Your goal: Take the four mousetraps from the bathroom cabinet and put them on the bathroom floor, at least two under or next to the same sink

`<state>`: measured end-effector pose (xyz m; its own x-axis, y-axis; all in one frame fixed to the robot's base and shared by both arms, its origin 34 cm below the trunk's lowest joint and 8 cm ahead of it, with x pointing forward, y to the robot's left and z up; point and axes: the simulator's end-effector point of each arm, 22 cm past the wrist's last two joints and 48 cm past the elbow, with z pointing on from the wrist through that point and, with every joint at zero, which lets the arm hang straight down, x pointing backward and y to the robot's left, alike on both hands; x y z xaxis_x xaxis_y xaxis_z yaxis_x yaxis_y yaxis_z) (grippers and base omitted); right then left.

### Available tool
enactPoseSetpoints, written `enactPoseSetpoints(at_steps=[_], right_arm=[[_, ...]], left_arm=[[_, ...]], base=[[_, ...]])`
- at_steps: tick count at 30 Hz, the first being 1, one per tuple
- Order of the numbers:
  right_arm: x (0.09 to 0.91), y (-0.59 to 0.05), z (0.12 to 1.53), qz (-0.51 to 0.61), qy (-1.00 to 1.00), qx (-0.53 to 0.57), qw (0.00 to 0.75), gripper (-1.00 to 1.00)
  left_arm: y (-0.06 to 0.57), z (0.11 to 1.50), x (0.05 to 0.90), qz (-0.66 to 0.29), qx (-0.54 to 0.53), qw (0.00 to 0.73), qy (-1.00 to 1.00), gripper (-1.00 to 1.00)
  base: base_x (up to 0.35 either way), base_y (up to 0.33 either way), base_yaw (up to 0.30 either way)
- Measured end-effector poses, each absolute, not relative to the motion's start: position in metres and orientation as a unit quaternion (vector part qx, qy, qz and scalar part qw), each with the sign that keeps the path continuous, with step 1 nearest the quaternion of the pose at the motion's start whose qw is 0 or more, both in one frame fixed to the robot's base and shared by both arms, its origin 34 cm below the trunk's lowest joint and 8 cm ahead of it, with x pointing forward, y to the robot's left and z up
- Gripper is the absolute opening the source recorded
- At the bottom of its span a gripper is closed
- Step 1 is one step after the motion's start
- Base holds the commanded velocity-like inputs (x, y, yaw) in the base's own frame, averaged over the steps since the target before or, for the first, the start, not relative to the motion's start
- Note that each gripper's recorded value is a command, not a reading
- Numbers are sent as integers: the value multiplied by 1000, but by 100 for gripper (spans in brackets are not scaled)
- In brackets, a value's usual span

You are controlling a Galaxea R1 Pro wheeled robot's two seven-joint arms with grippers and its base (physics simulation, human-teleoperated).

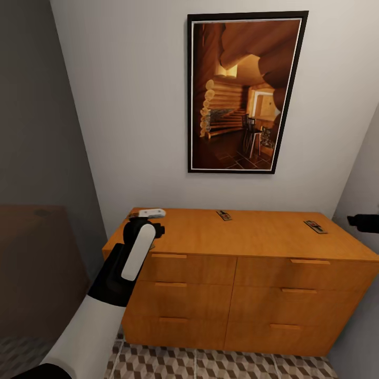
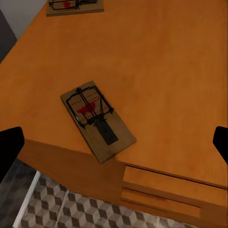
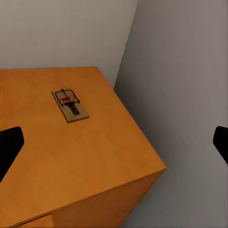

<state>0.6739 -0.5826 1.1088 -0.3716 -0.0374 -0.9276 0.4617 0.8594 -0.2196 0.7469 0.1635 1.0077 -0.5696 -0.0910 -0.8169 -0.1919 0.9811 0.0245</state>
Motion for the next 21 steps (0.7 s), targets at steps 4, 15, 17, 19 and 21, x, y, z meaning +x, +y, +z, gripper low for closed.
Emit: enactPoseSetpoints(at_steps=[4, 15, 17, 19, 21], right_arm=[[675, -580, 1109, -220, 798, 127, 546, 100], [684, -562, 1105, -184, 807, 105, 552, 100], [685, -560, 1104, -181, 807, 103, 552, 100], [686, -557, 1104, -175, 809, 98, 552, 100], [688, -554, 1102, -168, 811, 94, 553, 100]], left_arm=[[158, 1006, 747, 45, -77, 454, 886, 100], [150, 1010, 746, 25, -75, 456, 886, 100], [150, 1010, 746, 24, -75, 456, 886, 100], [149, 1011, 746, 23, -75, 457, 886, 100], [149, 1012, 746, 22, -75, 458, 886, 100]], base=[[0, 0, 0], [0, 0, 0], [0, 0, 0], [0, 0, 0], [0, 0, 0]])
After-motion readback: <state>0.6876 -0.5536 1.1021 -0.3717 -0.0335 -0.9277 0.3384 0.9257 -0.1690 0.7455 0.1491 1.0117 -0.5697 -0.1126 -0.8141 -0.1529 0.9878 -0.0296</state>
